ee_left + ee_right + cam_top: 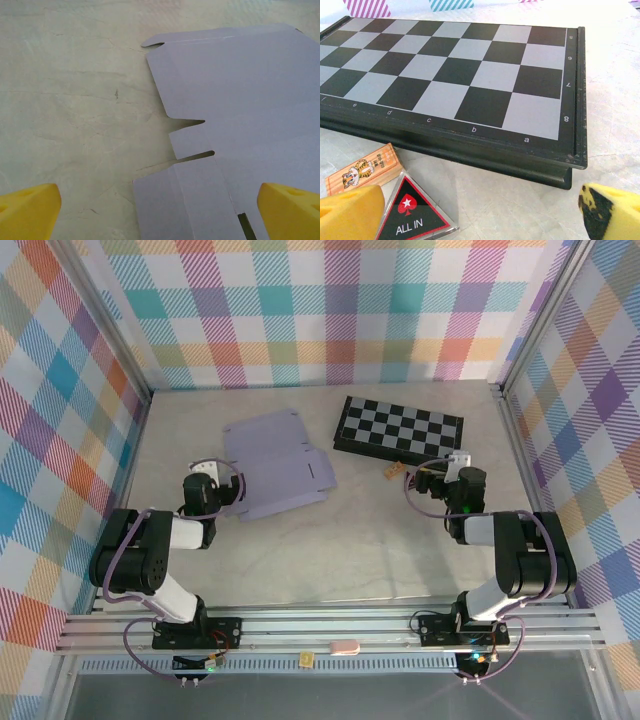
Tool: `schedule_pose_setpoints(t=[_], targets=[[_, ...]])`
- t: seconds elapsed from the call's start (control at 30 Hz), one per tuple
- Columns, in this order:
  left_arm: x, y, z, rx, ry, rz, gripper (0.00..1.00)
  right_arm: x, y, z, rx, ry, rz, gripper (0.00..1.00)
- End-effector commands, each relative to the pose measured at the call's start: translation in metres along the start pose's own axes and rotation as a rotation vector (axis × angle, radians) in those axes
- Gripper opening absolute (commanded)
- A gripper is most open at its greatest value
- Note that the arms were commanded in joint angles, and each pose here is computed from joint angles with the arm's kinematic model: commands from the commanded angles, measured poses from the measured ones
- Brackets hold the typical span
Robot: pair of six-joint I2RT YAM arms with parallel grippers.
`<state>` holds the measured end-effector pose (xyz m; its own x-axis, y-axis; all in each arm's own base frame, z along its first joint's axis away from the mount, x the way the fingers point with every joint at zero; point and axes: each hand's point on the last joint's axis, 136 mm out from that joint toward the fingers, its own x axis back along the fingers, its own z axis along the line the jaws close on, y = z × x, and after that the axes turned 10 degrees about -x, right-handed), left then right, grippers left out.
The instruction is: Fold the paper box
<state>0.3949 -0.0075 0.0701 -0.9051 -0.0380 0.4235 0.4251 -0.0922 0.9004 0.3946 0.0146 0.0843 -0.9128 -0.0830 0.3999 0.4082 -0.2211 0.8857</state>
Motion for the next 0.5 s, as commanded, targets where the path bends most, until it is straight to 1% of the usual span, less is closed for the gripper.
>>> schedule_pose_setpoints(t=[0.0,0.47], targets=[[-0.0002,0.0124,-0.0004,-0.008,0.006,-0.04,1.0,-0.0007,0.007,0.0036,-0.002,0.007,-0.026,0.99],[0.0,0.0127,-0.0008,-0.009,0.004,-0.042,1.0,-0.0006,0.0069,0.0033,-0.001,0.007,-0.026,0.99]])
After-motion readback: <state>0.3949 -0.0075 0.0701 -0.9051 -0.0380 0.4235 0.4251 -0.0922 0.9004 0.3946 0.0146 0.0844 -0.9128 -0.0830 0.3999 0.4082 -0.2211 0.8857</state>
